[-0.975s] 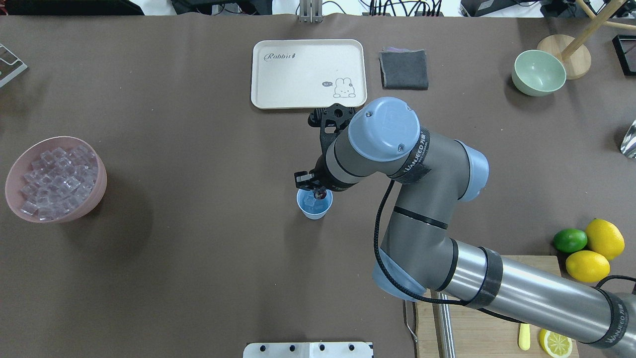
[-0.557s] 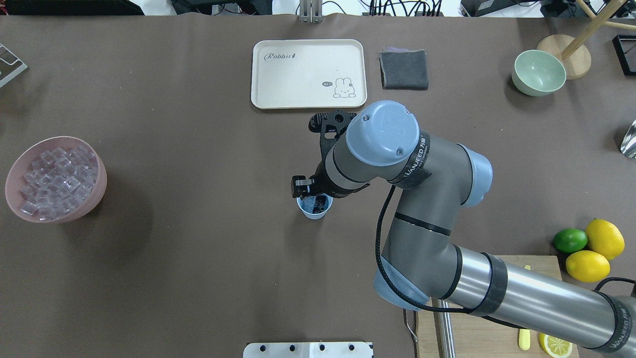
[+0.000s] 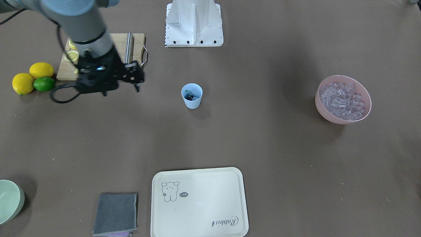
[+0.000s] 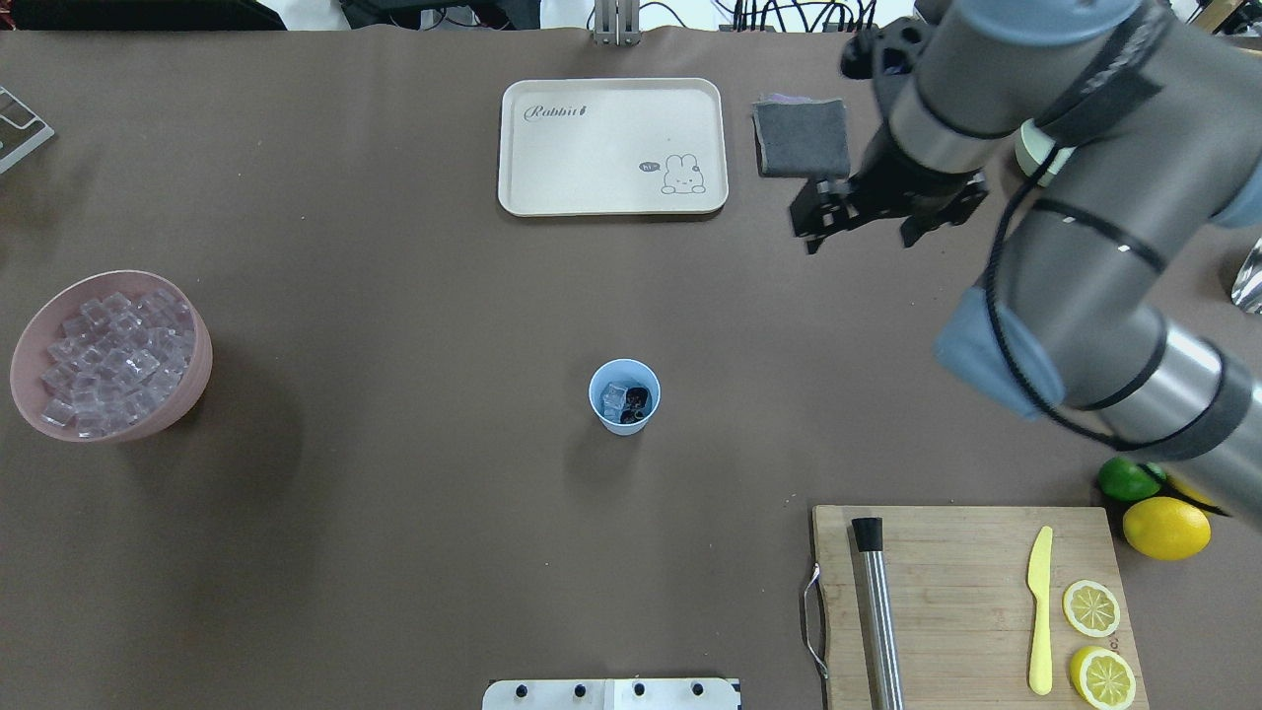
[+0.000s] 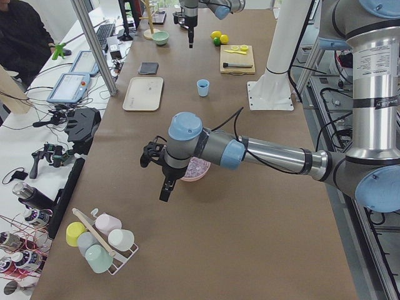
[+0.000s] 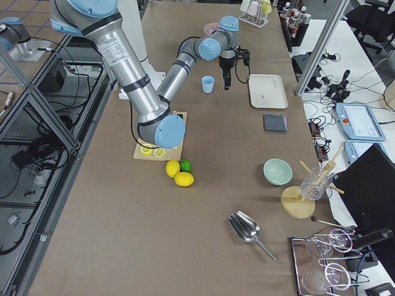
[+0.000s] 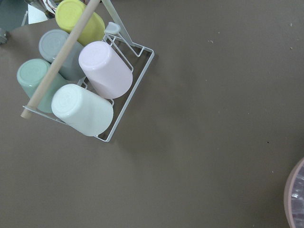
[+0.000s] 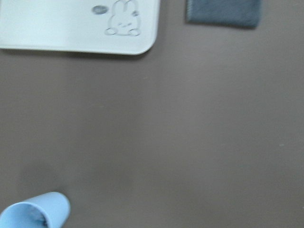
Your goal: Put ice and cherries in cup
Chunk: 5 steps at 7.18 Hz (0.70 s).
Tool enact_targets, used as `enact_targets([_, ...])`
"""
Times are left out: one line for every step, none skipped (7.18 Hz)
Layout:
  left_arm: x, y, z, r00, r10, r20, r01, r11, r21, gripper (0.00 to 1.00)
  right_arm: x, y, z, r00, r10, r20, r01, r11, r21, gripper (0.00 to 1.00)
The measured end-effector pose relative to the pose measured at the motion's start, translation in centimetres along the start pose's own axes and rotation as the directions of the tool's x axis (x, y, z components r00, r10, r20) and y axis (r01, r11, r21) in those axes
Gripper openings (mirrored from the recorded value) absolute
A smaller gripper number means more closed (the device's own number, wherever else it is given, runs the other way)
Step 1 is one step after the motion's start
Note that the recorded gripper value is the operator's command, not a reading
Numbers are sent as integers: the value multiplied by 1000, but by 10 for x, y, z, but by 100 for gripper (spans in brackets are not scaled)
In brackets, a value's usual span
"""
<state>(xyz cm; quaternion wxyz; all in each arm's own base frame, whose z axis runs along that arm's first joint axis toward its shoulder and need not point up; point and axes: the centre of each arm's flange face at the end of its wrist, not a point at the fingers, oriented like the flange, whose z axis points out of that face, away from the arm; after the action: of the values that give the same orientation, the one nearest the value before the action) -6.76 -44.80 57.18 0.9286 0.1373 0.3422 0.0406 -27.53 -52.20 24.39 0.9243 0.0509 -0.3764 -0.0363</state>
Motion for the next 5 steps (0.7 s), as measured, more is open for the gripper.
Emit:
enact_targets([-8, 16, 5, 999, -27, -20, 27, 999, -19, 98, 92, -14, -12, 999, -26, -34, 26, 1000, -10, 100])
enact_targets([-15, 28, 8, 998, -51, -27, 50, 998, -30, 98, 168, -18, -20, 997, -54, -55, 53, 998, -25, 100])
enact_targets([-20, 34, 11, 997, -69, -28, 68, 997, -38, 98, 224, -10, -23, 997, -59, -49, 56, 997, -53, 100])
enact_targets([-27, 39, 13, 996, -87, -25, 86, 995, -44, 98, 264, 2, -22, 999, -39, -20, 37, 996, -77, 100])
enact_targets([-36, 42, 12, 994, -108, -20, 107, 993, -42, 98, 305, 18, -19, 999, -34, 4, 34, 995, -91, 100])
